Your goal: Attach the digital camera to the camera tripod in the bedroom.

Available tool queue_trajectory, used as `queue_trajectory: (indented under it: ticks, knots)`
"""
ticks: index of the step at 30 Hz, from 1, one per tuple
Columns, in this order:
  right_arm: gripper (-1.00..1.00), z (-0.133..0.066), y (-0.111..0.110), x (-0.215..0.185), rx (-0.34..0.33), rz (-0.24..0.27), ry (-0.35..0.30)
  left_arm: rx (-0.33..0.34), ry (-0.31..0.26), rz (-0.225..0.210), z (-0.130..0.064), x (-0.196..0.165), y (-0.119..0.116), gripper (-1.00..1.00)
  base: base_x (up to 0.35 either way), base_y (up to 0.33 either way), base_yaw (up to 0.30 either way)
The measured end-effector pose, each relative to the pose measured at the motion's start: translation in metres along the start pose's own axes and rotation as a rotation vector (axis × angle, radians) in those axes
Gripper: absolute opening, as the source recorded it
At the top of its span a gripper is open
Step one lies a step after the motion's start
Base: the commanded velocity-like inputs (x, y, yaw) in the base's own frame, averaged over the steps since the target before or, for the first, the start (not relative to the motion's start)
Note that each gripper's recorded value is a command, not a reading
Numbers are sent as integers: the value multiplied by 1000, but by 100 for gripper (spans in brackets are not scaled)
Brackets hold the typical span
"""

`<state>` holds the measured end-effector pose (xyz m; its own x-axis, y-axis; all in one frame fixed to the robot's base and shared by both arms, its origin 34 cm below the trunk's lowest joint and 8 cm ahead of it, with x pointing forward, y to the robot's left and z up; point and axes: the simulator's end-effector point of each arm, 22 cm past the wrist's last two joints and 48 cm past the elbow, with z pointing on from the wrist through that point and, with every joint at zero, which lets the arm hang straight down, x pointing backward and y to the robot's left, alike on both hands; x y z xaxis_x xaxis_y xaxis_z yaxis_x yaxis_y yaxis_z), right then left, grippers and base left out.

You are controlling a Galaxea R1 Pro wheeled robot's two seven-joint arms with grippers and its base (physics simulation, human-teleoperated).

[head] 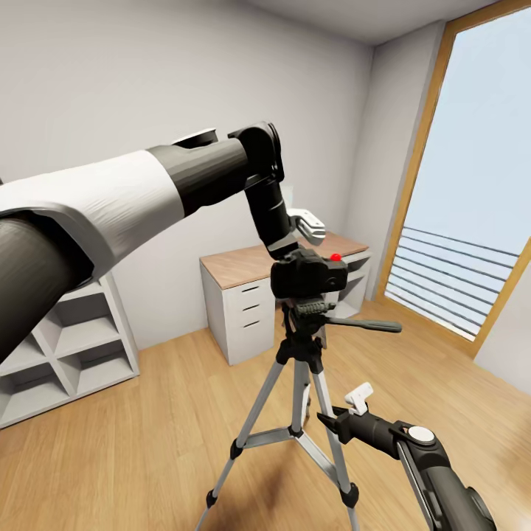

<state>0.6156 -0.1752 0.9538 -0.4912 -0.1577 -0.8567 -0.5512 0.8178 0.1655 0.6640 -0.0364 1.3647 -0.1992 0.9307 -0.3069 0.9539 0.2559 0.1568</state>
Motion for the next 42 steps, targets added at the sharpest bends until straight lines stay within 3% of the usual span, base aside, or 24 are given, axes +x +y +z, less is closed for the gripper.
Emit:
queue_trajectory:
  ticks: [20, 33, 35, 42]
  knots:
    - [-100, 0, 0, 0, 0, 0, 0, -16, 12, 2, -1, 2, 3, 100, 0, 0, 0]
    - [-100, 0, 0, 0, 0, 0, 0, -183, -12, 18, -66, -10, 30, 100, 0, 0, 0]
    - [-100, 0, 0, 0, 0, 1, 0, -208, -25, 14, -79, -11, 35, 100, 0, 0, 0]
    - [-100, 0, 0, 0, -1, 0, 0, -271, -33, -26, -96, 4, 61, 100, 0, 0, 0]
